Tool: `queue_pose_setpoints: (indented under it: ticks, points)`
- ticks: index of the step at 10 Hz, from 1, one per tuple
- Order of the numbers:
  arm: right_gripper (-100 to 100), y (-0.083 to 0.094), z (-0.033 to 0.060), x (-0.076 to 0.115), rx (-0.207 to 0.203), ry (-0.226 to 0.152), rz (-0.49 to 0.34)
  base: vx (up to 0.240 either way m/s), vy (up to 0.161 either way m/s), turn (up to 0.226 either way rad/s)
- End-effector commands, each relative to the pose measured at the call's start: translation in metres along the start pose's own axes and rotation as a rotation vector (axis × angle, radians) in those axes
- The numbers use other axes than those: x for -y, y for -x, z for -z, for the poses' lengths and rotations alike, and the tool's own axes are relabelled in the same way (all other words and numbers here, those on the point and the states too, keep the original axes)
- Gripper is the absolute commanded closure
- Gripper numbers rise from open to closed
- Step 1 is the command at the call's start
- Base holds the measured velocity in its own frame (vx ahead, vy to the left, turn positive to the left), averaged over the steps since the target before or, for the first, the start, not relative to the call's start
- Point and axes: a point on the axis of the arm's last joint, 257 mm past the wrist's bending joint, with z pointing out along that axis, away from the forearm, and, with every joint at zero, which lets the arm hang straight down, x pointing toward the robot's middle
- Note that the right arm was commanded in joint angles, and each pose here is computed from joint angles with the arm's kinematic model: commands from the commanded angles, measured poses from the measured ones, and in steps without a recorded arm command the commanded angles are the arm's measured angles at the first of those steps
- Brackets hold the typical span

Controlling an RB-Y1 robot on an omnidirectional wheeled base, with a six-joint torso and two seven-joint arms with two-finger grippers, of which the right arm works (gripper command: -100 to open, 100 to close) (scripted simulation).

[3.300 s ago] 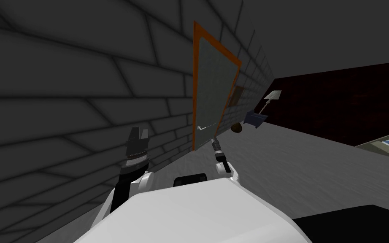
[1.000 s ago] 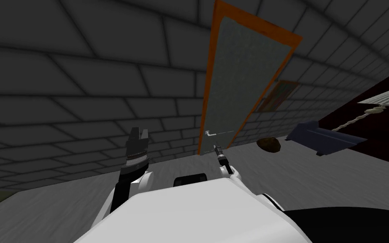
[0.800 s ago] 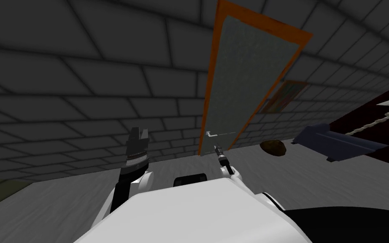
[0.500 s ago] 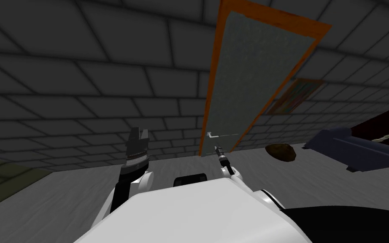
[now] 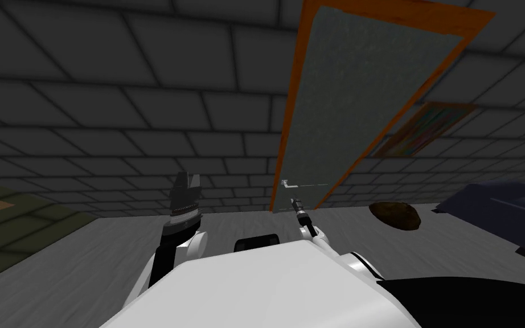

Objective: Pull the door open

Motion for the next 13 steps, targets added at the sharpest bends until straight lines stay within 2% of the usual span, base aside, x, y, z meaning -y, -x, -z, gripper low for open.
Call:
queue_pose_setpoints:
  ticks: [1,2,9,10,11,13]
  points:
    - [-100,0.005,0.0008,0.003,0.006,-0.009,-0.002,0.008,-0.055,0.118]
    - [-100,0.003,0.0002,0.002,0.003,-0.006,-0.001,0.003,-0.028,0.023]
    - [-100,0.036,0.0153,0.004,0.066,-0.006,-0.001,0.177,-0.020,0.086]
    - [-100,0.033,0.0139,0.004,0.061,-0.007,-0.001,0.098,-0.009,0.026]
    - [100,0.033,0.0139,0.004,0.061,-0.007,-0.001,-0.013,0.000,-0.020]
    - [100,0.033,0.0139,0.004,0.061,-0.007,-0.001,-0.032,0.002,-0.001]
